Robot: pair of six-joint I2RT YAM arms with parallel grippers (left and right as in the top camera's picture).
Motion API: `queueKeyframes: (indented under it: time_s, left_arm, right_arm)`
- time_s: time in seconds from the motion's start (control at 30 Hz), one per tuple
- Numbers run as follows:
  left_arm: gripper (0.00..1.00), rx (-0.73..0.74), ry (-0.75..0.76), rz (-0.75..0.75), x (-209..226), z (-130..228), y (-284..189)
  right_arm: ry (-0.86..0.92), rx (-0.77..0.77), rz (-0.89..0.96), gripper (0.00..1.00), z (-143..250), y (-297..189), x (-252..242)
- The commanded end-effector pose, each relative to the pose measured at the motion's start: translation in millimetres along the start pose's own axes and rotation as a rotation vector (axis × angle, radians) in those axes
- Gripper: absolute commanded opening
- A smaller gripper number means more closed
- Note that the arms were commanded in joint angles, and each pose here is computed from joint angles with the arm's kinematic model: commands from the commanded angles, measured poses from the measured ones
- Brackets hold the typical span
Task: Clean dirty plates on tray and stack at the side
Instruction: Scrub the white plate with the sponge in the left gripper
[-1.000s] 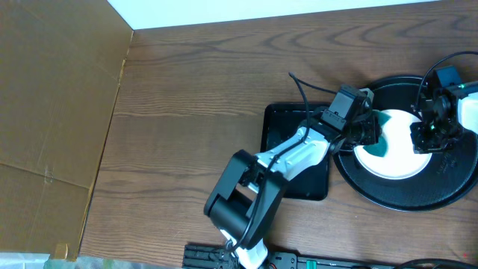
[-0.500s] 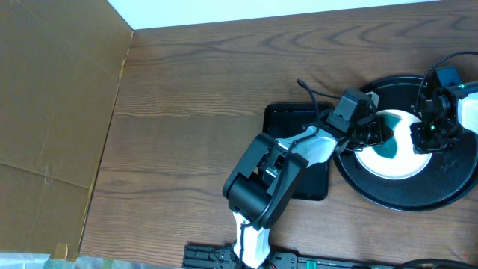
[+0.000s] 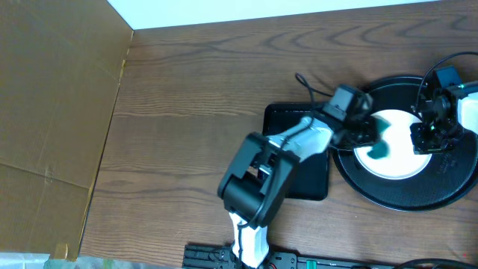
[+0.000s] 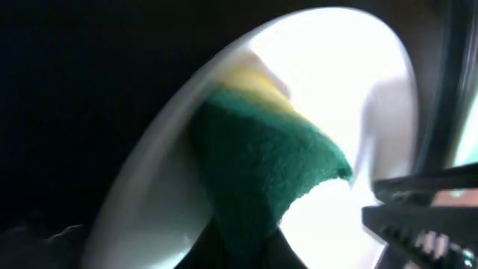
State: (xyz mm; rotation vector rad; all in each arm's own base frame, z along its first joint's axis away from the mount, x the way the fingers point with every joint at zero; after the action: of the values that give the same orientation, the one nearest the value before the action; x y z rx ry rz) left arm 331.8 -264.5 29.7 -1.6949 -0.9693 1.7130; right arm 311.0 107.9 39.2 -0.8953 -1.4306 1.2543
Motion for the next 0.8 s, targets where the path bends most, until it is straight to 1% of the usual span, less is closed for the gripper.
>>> queueKeyframes:
  time_s: [0.0, 0.03, 0.1, 0.27, 0.33, 0.47, 0.57, 0.7, 0.77]
  left_arm:
    - [0.07, -0.006, 0.022, -0.336, 82, 3, -3]
    - [0.07, -0.005, 0.033, -0.385, 89, 2, -7]
    - [0.07, -0.002, 0.031, -0.422, 92, 3, -10]
    - [0.07, -0.016, 0.030, -0.406, 84, -3, -11]
    - [0.07, -0.004, 0.034, -0.344, 73, -2, -6]
    - [0.07, 0.011, 0.013, -0.169, 39, 3, 9]
    - [0.07, 0.017, 0.020, -0.115, 21, 11, 24]
    - [0.07, 0.098, 0.043, 0.010, -9, 35, 48]
    - [0.07, 0.116, 0.037, 0.023, -15, 43, 56]
  right_arm:
    - [0.009, 0.007, 0.014, 0.26, 1, 1, 0]
    - [0.009, 0.007, 0.014, 0.26, 1, 1, 0]
    - [0.009, 0.006, 0.014, 0.26, 1, 1, 0]
    - [0.009, 0.005, 0.014, 0.25, 1, 1, 0]
    - [0.008, -0.001, 0.014, 0.25, -1, 1, 0]
    - [0.005, -0.014, 0.013, 0.25, -4, 1, 0]
    - [0.005, -0.016, 0.013, 0.24, -4, 1, 0]
    - [0.005, -0.013, 0.013, 0.25, -3, 1, 0]
    - [0.006, -0.011, 0.013, 0.24, -3, 1, 0]
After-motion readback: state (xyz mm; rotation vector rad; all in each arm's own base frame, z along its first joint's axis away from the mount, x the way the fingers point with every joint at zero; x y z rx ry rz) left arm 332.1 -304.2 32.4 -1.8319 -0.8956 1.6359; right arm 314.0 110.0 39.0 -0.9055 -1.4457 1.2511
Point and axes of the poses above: each gripper's point midway between its finger pads, its own y axis out along the fingers, its own x axis along the line the jaws close on, z = x × y, the point moved 3 cm from there along -y, back along the fingers, and after that the axes turned 6 degrees about -y, right-handed, at the moved point
